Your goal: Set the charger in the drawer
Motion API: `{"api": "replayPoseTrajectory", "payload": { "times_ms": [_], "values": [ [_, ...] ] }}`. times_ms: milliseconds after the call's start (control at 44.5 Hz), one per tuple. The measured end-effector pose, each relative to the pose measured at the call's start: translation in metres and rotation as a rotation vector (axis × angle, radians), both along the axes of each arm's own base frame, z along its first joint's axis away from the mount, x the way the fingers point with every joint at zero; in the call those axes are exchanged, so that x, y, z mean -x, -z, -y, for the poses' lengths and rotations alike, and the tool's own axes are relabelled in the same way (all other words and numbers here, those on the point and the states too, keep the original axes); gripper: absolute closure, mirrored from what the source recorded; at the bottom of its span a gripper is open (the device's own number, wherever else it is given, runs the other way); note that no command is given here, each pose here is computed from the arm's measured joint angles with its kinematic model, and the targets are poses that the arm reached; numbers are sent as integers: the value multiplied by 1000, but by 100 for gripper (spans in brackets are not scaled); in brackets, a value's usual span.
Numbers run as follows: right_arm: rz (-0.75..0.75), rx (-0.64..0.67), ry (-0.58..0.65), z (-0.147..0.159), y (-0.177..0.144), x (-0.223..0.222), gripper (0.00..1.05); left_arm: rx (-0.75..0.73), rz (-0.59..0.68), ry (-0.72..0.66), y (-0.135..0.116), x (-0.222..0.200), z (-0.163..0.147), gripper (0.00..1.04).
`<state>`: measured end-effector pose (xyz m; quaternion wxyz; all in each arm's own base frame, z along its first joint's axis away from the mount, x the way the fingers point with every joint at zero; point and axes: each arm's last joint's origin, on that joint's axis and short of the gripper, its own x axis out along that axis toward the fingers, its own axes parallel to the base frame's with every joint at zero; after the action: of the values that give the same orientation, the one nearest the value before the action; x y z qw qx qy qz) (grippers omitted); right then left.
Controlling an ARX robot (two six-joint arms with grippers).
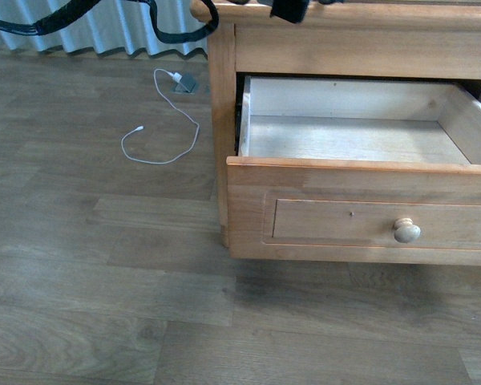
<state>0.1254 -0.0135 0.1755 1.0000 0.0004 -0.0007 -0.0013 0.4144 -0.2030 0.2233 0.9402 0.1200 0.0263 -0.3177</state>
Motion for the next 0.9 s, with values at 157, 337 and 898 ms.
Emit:
{"api": "replayPoseTrajectory", "payload": {
  "times_ms": [157,337,898],
  "values": [
    [0,0,0,0,0,0,8,-48,-48,33,16,13,9,66],
    [0,0,0,0,0,0,8,-79,-96,20,38,11,14,66],
    [0,0,0,0,0,0,8,-42,-27,-126,44,11,31,5]
  ]
}}
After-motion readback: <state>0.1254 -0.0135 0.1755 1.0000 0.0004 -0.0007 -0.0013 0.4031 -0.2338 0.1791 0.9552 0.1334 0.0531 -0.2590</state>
